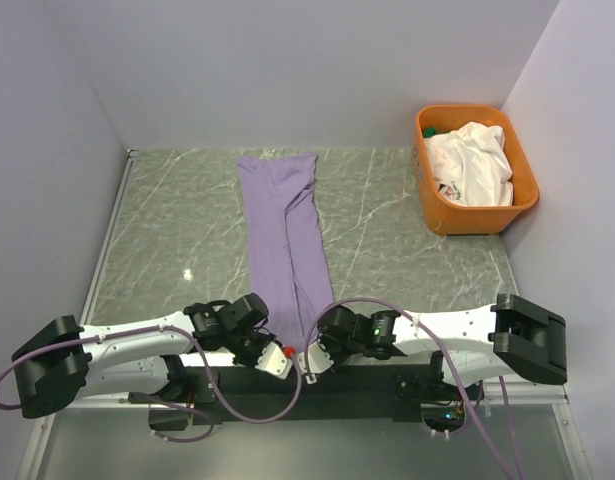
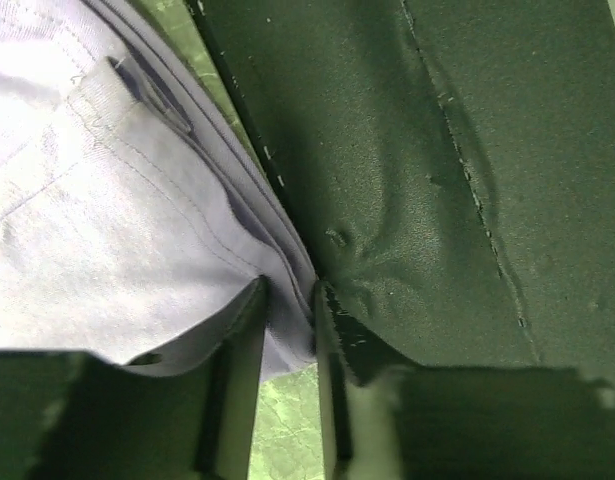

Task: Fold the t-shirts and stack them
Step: Fold the tshirt, then neatly place the folded tshirt to the corner

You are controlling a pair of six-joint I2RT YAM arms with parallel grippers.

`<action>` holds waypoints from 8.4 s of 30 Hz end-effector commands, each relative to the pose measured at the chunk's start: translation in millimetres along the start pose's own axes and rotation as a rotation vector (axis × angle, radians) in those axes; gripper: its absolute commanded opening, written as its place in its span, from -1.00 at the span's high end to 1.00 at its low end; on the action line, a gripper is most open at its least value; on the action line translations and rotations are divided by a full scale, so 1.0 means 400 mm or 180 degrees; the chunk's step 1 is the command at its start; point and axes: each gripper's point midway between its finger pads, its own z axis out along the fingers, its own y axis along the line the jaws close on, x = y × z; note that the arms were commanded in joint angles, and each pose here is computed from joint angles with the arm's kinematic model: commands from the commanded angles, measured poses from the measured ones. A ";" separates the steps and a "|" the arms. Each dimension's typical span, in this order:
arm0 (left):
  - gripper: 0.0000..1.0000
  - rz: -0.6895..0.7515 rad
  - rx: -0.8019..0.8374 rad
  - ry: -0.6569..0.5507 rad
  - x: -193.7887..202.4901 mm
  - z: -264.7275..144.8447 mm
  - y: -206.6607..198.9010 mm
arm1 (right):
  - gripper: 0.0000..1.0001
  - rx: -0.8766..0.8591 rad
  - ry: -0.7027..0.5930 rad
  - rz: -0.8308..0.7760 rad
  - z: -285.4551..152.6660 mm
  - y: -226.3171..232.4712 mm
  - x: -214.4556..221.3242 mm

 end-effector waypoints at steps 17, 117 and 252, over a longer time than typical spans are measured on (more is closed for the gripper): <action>0.99 -0.0202 -0.0619 -0.0393 -0.060 -0.127 0.081 | 1.00 0.0135 -0.0119 0.0515 -0.125 -0.032 -0.011; 0.99 -0.0778 -0.1160 -0.0452 0.092 -0.240 0.382 | 1.00 0.0486 0.0027 0.1056 -0.112 -0.339 0.195; 0.21 -0.4725 -0.0358 -0.2886 0.163 -0.431 0.834 | -0.01 -0.0355 -0.1860 0.6091 -0.204 -0.817 0.326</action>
